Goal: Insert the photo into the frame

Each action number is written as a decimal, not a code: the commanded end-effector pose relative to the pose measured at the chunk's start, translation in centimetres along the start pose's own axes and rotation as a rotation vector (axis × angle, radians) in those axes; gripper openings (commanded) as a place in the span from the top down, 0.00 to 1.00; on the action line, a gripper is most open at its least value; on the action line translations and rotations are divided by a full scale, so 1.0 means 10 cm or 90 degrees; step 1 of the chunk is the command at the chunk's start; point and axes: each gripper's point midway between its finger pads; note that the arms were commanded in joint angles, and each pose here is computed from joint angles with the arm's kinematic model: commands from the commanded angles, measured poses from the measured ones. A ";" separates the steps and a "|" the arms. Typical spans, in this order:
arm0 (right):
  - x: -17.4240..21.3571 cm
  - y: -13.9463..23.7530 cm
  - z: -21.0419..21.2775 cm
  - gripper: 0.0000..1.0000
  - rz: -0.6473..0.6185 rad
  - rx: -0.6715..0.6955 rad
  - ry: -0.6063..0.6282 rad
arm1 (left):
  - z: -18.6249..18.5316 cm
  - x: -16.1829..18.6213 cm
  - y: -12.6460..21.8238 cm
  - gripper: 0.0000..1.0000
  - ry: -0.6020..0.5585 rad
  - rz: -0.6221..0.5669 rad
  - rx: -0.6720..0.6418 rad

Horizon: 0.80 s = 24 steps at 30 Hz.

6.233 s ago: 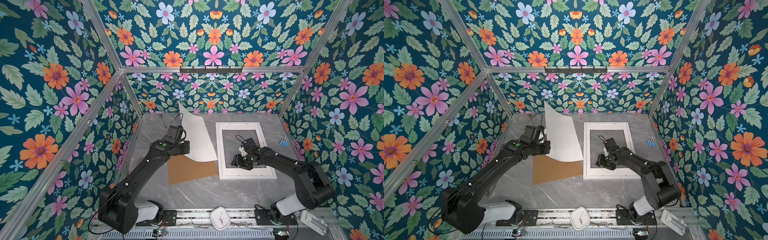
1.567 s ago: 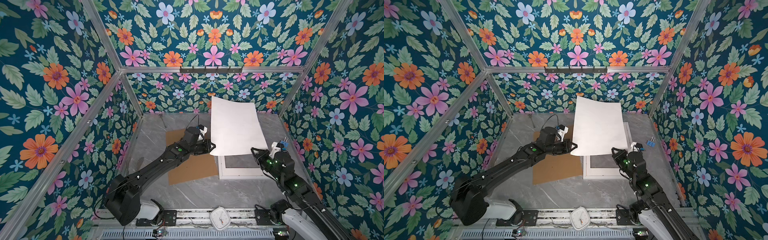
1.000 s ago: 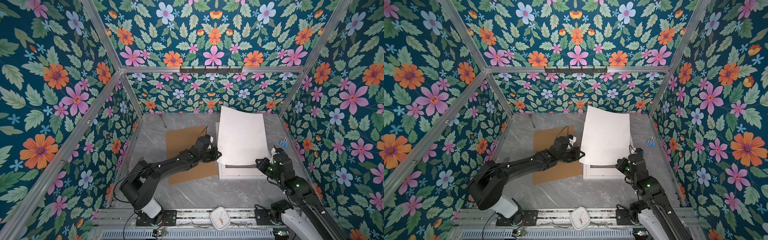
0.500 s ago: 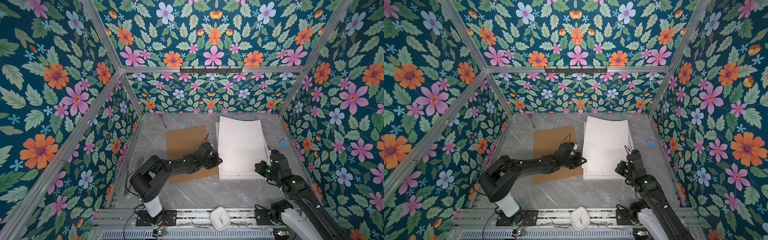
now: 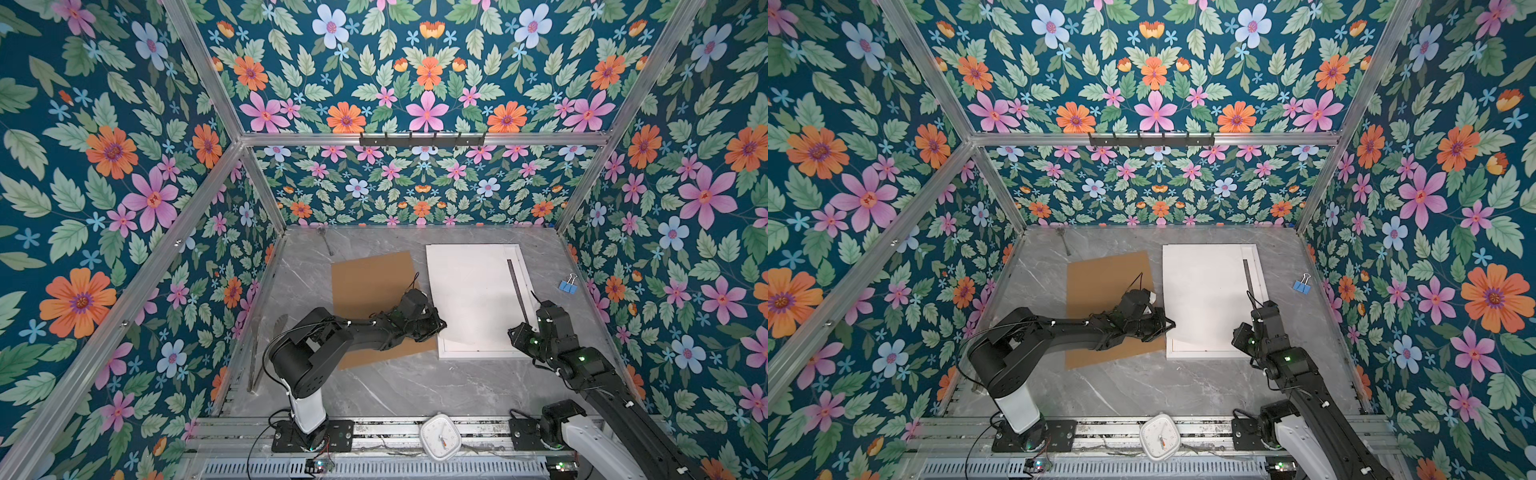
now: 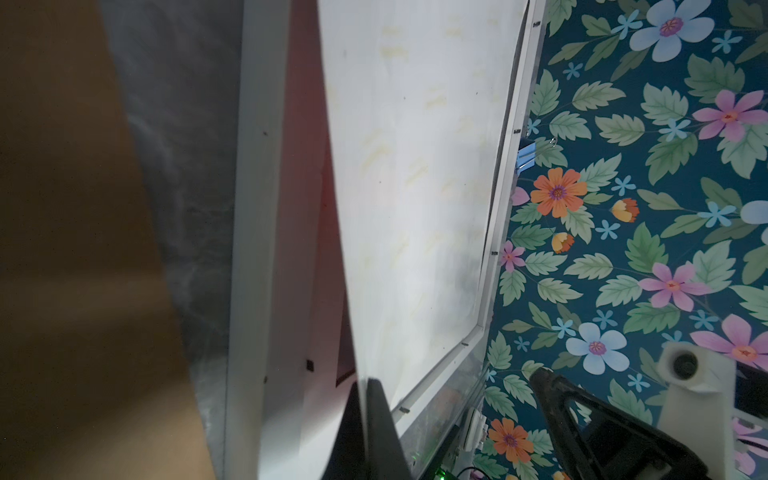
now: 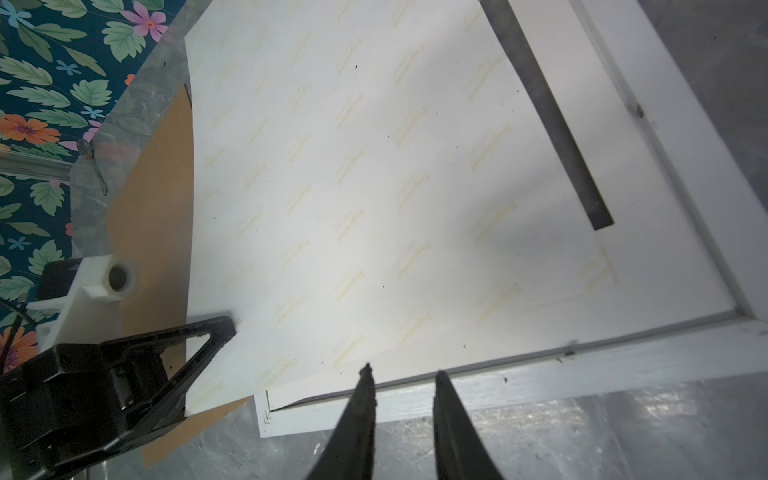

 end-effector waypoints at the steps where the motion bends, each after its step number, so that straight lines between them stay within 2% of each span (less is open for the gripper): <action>1: -0.02 0.01 -0.03 0.74 -0.011 0.004 0.000 | -0.06 -0.03 -0.02 1.00 -0.006 -0.005 0.020; 5: -0.06 0.09 -0.05 0.73 -0.030 0.002 -0.008 | -0.13 0.01 -0.07 1.00 -0.009 0.016 0.033; 11: -0.22 0.23 -0.05 0.56 -0.047 -0.021 -0.050 | -0.20 0.09 -0.07 1.00 -0.020 0.046 0.031; 16: -0.34 0.28 -0.05 0.54 -0.046 -0.048 -0.089 | -0.21 0.09 -0.06 1.00 -0.019 0.050 0.028; 24: -0.37 0.28 -0.03 0.51 -0.037 -0.050 -0.093 | -0.31 0.09 0.00 1.00 -0.020 0.063 0.040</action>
Point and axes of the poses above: each gripper's point midway between its finger pads, its own y axis back along the fingers, its own z axis along the line the jaws close on, x = y × z, and after that the axes turned 12 degrees about -y, right-handed
